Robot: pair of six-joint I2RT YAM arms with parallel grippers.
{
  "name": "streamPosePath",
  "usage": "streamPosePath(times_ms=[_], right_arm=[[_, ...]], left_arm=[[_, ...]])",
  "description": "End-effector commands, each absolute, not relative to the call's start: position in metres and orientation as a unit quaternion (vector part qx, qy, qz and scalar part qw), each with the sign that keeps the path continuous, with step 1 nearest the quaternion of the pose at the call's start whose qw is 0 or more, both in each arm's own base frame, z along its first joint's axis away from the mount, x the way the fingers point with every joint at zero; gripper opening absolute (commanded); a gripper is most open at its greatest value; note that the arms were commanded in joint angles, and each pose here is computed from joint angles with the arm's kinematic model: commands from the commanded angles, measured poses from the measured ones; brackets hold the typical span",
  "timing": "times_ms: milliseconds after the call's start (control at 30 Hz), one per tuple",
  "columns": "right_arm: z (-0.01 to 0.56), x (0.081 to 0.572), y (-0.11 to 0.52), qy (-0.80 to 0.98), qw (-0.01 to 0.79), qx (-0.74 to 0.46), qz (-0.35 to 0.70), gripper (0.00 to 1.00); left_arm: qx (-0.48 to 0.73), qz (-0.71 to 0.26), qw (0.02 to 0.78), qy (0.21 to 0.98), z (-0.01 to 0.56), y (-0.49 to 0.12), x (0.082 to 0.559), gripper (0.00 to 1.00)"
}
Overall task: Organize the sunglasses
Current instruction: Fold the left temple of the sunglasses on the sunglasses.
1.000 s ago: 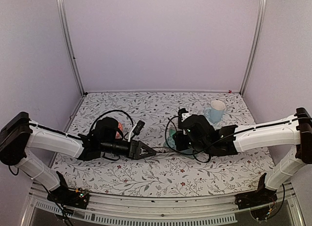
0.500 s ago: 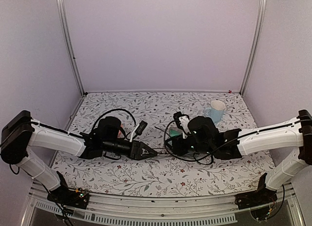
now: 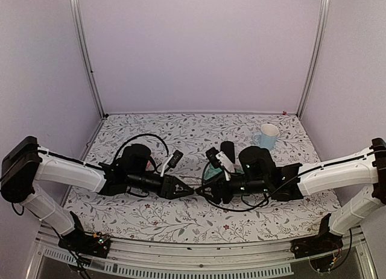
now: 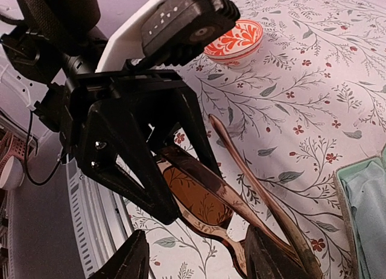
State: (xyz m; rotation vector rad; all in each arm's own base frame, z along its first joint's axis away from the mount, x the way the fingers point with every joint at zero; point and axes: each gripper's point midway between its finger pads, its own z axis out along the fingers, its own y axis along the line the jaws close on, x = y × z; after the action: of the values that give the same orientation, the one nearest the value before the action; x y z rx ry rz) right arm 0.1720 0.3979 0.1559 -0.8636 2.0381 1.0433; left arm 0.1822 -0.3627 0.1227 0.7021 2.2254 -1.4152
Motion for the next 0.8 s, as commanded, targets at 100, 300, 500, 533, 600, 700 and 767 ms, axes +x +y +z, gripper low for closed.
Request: streamPosePath(times_ms=[100, 300, 500, 533, 600, 700, 767], right_arm=[[0.170, 0.167, 0.394, 0.764, 0.359, -0.365, 0.392, 0.55], [0.181, 0.169, 0.380, 0.759, 0.384, -0.378, 0.366, 0.65], [0.166, 0.168, 0.379, 0.764, 0.368, -0.415, 0.332, 0.77], [0.162, 0.167, 0.380, 0.765, 0.360, -0.423, 0.326, 0.80], [0.154, 0.166, 0.383, 0.765, 0.350, -0.436, 0.320, 0.83], [0.148, 0.164, 0.388, 0.759, 0.342, -0.453, 0.317, 0.84], [0.145, 0.163, 0.391, 0.758, 0.340, -0.461, 0.312, 0.82]], left_arm=[[0.285, -0.512, 0.223, 0.779, 0.143, -0.365, 0.185, 0.15], [0.298, -0.511, 0.212, 0.778, 0.142, -0.364, 0.181, 0.15], [0.305, -0.519, 0.201, 0.773, 0.146, -0.367, 0.177, 0.15], [0.306, -0.522, 0.200, 0.770, 0.148, -0.367, 0.177, 0.15], [0.309, -0.528, 0.197, 0.767, 0.151, -0.369, 0.175, 0.15], [0.311, -0.533, 0.192, 0.763, 0.153, -0.370, 0.174, 0.15], [0.312, -0.535, 0.187, 0.763, 0.153, -0.371, 0.173, 0.15]])
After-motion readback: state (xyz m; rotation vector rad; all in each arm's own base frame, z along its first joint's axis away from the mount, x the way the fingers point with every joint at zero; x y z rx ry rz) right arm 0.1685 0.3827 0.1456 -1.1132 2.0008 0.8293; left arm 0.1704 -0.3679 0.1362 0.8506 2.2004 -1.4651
